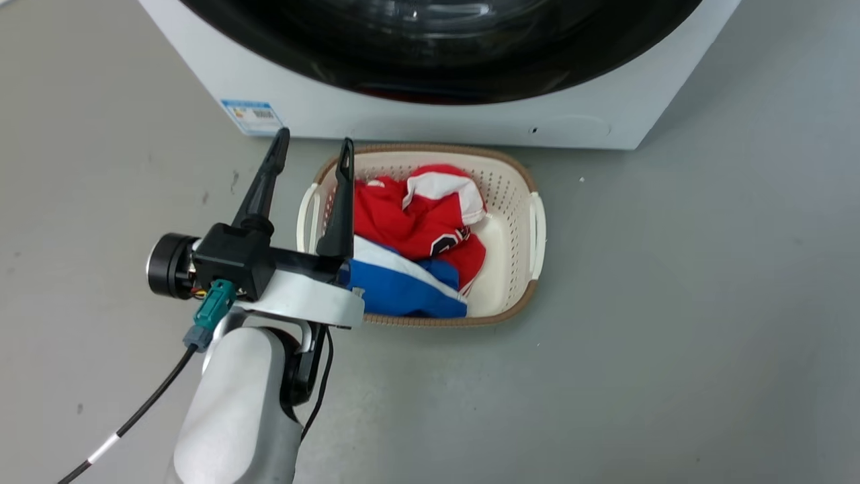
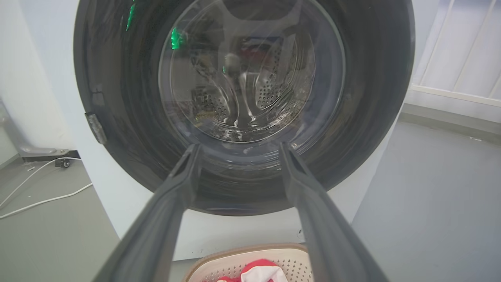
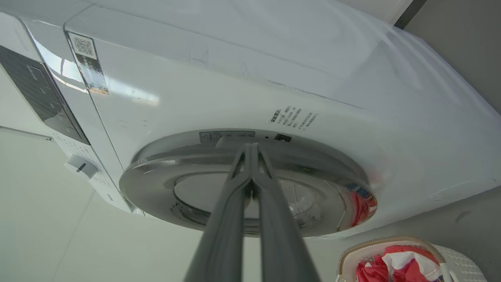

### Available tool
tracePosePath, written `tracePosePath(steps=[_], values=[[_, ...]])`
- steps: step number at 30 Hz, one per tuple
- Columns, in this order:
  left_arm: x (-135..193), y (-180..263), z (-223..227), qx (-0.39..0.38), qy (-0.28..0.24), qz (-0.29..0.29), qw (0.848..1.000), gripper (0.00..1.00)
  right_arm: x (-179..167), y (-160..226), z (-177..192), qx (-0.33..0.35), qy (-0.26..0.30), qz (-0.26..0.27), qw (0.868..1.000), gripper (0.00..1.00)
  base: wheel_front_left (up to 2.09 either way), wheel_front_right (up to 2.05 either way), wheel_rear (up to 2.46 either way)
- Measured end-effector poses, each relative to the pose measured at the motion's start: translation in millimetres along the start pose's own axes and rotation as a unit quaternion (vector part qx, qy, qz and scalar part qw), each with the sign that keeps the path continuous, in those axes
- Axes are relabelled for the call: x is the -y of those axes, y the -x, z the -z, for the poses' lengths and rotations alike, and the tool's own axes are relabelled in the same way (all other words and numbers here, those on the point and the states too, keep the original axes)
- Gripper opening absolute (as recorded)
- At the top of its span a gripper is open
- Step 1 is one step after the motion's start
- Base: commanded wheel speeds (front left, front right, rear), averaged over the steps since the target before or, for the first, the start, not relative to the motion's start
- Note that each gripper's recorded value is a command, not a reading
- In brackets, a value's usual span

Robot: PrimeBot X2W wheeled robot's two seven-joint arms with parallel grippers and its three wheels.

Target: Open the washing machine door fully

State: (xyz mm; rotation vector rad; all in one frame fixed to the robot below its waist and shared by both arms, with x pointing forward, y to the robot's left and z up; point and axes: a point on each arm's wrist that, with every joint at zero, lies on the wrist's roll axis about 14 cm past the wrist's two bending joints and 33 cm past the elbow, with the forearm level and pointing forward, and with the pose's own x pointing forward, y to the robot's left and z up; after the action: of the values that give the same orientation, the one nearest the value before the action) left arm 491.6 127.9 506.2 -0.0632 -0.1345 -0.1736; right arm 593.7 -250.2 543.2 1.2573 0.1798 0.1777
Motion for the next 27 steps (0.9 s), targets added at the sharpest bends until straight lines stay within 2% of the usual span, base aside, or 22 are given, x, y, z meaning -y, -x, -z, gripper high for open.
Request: tracePosePath(steps=[7, 14, 21, 27], values=[[-8, -9, 16, -0.006, -0.004, -0.008, 1.0, 1.0, -14, -61, 23, -0.097, 0.062, -0.001, 0.993, 0.0, 0.0, 0.0, 0.0], [-13, -10, 26, -0.015, -0.003, -0.017, 1.0, 1.0, -31, -102, 48, -0.151, 0.108, -0.007, 0.983, 0.0, 0.0, 0.0, 0.0], [-17, -10, 36, -0.025, -0.004, -0.024, 0.999, 1.0, -35, -126, 73, -0.192, 0.133, -0.007, 0.972, 0.0, 0.0, 0.0, 0.0], [-19, -10, 39, -0.029, -0.002, -0.028, 0.999, 1.0, -34, -130, 81, -0.22, 0.148, 0.001, 0.964, 0.0, 0.0, 0.0, 0.0]])
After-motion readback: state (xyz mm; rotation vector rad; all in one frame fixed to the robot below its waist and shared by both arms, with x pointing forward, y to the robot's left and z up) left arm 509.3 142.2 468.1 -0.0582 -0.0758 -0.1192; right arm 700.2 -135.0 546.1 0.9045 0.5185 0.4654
